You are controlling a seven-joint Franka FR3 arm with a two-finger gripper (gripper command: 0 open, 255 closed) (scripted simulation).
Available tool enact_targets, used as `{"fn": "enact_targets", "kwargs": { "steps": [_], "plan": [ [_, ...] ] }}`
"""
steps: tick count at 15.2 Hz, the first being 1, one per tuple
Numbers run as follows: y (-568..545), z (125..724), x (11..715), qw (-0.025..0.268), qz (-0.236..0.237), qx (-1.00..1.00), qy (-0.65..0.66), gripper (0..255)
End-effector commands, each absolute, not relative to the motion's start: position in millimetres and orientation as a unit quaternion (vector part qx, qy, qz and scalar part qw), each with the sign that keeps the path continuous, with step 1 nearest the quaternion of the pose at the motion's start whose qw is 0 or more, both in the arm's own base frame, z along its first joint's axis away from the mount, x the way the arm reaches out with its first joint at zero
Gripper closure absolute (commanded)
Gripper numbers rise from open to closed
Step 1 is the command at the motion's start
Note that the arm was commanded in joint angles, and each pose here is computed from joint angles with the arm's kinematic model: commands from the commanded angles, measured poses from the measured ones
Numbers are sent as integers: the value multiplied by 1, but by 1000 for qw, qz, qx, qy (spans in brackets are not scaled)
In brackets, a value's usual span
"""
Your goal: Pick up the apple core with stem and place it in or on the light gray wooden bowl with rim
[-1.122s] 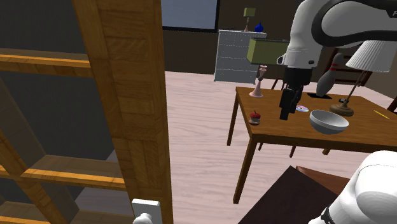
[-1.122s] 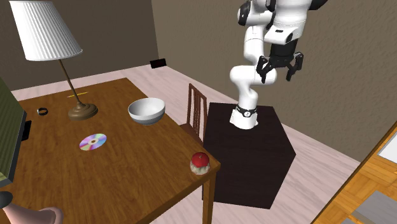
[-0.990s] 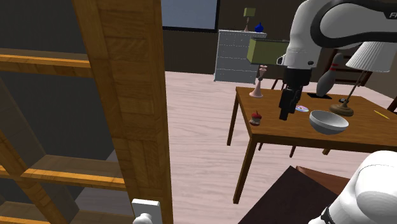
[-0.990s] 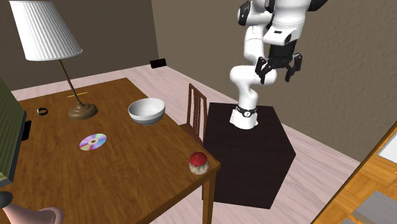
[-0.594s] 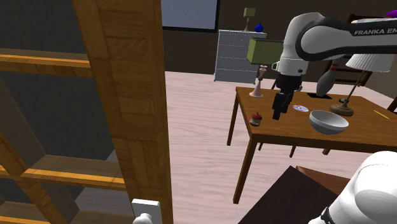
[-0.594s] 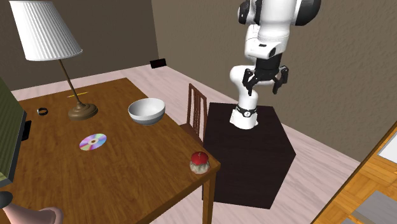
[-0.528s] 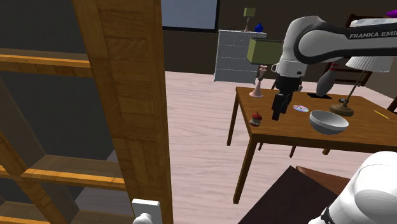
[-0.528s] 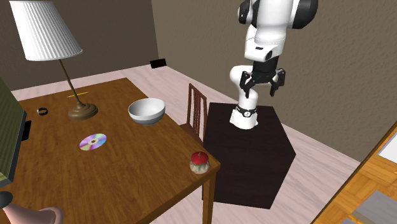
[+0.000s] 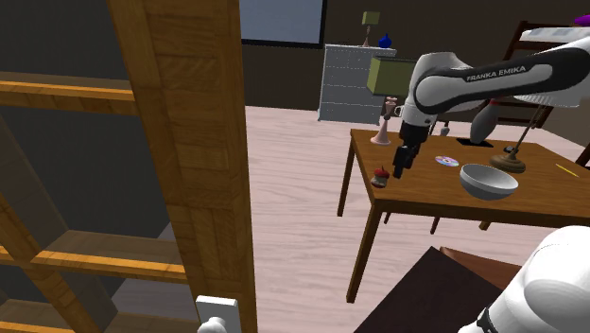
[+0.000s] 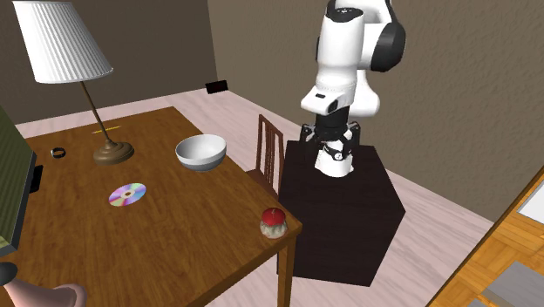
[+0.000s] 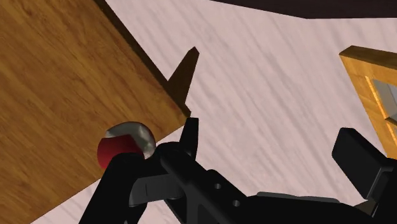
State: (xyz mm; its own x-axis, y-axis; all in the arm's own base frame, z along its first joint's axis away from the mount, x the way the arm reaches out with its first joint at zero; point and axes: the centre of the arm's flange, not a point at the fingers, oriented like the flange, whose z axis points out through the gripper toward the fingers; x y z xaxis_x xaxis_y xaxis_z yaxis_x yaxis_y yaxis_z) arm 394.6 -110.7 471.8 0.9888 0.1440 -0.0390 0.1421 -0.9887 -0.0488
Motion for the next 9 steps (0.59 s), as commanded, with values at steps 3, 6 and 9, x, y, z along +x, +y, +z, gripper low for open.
{"fn": "enact_targets", "kwargs": {
  "steps": [3,6,9],
  "plan": [
    [-144,451,420,15,6,-997,-76,0],
    [-170,434,440,9,-4,-997,-78,0],
    [-195,418,460,3,-14,-997,-81,0]
  ]
}}
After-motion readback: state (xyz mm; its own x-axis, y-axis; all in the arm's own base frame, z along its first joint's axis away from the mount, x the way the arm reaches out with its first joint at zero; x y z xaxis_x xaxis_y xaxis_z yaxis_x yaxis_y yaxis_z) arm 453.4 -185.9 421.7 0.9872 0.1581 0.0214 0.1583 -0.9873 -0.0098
